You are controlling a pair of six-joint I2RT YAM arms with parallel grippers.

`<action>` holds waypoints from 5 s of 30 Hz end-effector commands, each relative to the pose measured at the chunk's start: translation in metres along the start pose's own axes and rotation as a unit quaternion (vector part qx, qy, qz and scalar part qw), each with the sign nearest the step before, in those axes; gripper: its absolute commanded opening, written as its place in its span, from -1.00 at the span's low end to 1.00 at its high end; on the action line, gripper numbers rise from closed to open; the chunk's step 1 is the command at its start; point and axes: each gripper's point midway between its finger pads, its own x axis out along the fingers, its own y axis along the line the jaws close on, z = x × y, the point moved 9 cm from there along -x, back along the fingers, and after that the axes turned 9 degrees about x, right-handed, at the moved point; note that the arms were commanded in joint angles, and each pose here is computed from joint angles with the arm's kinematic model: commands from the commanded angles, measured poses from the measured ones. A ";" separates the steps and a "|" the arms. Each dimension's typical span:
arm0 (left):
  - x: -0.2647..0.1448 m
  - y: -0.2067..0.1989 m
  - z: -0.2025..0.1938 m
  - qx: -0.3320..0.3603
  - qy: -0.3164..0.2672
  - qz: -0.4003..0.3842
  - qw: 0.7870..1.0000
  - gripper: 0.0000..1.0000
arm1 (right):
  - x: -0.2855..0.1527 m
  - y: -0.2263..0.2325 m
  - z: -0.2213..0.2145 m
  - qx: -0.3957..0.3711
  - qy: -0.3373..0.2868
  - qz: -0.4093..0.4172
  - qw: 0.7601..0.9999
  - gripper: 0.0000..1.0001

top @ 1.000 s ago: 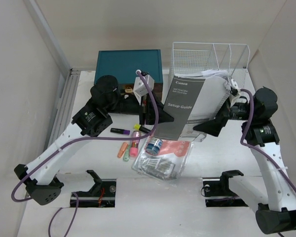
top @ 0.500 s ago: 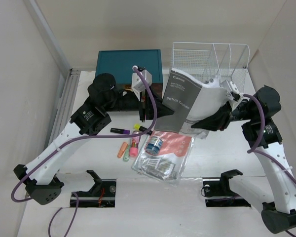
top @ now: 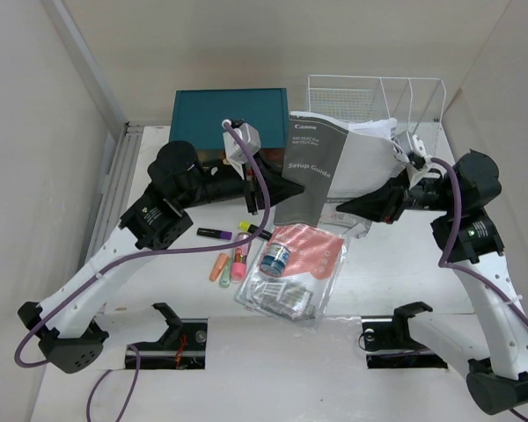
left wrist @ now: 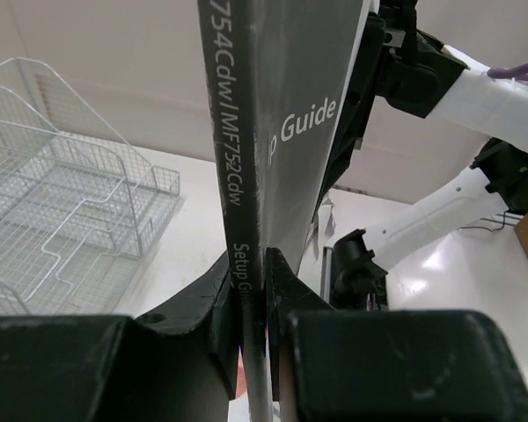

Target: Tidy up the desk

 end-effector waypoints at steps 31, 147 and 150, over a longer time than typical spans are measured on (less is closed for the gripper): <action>-0.078 -0.043 0.089 0.218 -0.082 -0.004 0.972 -1.00 | -0.003 0.005 0.093 -0.181 -0.093 -0.075 0.976 1.00; -0.107 -0.027 0.005 0.137 -0.054 0.186 0.971 1.00 | -0.072 -0.251 0.066 0.133 -0.031 -0.375 0.917 -1.00; -0.106 -0.026 0.002 0.139 -0.050 0.186 0.971 1.00 | -0.073 -0.259 0.062 0.143 -0.028 -0.376 0.915 -1.00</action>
